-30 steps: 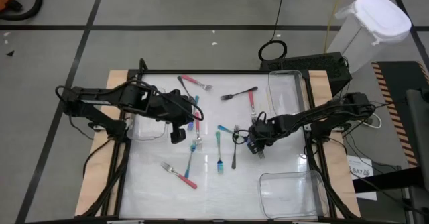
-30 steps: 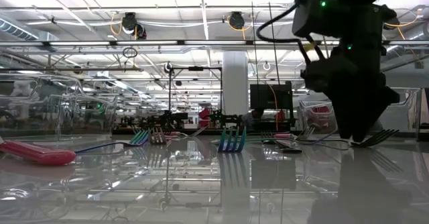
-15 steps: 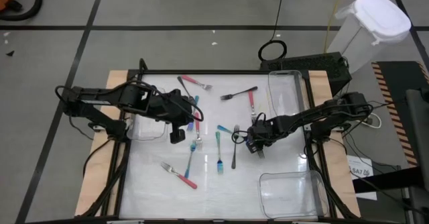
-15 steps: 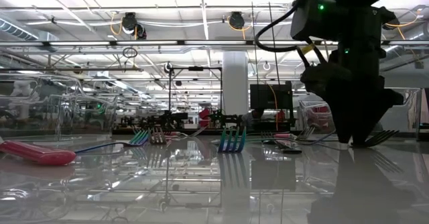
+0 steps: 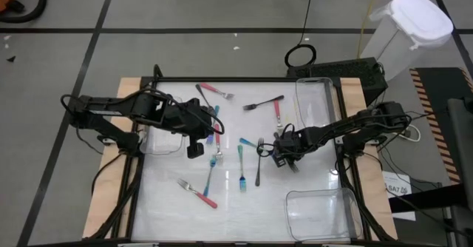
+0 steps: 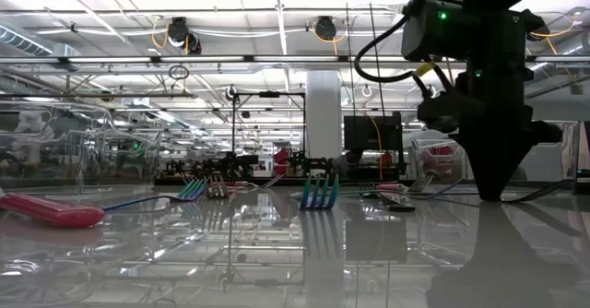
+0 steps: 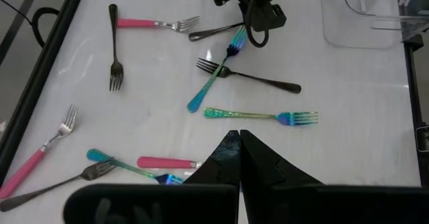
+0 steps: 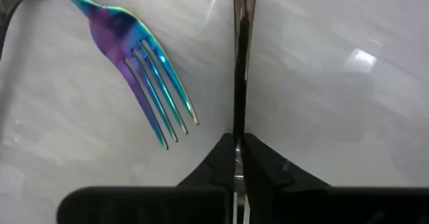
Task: Sort silverware by color (type)
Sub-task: Put the black fork into the top right transparent bin
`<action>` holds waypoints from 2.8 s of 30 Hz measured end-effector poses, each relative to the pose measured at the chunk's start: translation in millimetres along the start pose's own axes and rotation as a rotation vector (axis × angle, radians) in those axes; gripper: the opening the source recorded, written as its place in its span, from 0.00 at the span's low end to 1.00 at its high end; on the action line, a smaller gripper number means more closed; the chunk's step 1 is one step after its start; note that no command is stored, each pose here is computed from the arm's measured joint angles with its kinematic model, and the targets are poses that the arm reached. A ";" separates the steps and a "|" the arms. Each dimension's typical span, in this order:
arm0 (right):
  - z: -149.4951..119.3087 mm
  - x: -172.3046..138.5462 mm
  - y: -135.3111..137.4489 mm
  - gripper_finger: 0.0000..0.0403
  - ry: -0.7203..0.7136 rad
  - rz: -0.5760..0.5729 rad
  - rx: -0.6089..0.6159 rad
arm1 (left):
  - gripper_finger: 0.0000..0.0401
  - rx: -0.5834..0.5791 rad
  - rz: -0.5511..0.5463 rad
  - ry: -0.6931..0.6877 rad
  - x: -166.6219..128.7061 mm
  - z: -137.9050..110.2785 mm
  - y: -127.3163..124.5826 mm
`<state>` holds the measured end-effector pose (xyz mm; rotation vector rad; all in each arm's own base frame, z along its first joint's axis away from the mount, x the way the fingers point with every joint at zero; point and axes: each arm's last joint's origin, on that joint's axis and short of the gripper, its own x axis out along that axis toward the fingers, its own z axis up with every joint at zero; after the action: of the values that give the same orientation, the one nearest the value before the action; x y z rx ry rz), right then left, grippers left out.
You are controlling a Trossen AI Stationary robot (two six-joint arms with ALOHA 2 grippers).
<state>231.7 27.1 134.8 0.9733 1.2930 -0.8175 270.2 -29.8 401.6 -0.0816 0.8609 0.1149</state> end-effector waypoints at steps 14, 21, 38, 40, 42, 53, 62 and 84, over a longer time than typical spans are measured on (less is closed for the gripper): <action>-2.4 -26.3 -5.2 0.01 -0.018 0.096 0.059 | 0.00 -0.004 0.000 0.000 0.0 0.0 0.0; -3.1 -46.9 -6.6 0.01 -0.054 0.213 0.063 | 0.00 -0.007 0.008 -0.001 0.1 0.2 1.0; 3.4 -84.3 12.8 0.01 -0.210 0.530 0.012 | 0.04 -0.224 0.055 -0.008 2.6 4.1 23.0; 6.0 -92.5 17.8 0.01 -0.254 0.545 -0.011 | 0.07 -0.259 0.053 -0.007 2.9 4.5 26.1; 9.6 -101.2 20.2 0.01 -0.290 0.539 -0.038 | 0.11 -0.303 0.056 -0.009 3.2 5.2 30.3; 36.5 -163.4 23.8 0.01 -0.500 0.458 -0.250 | 0.26 -0.462 0.052 -0.232 2.1 27.9 53.2; 58.2 -216.1 23.6 0.01 -0.766 0.393 -0.502 | 0.28 -0.407 0.048 -0.587 -3.8 61.9 52.8; 82.2 -265.8 16.2 0.02 -1.096 0.206 -0.754 | 0.68 -0.488 0.283 -0.926 27.0 98.9 55.8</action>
<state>247.6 -52.0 401.6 -0.0230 0.4270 -0.4823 354.4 38.9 443.9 -0.3340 -0.1021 0.5789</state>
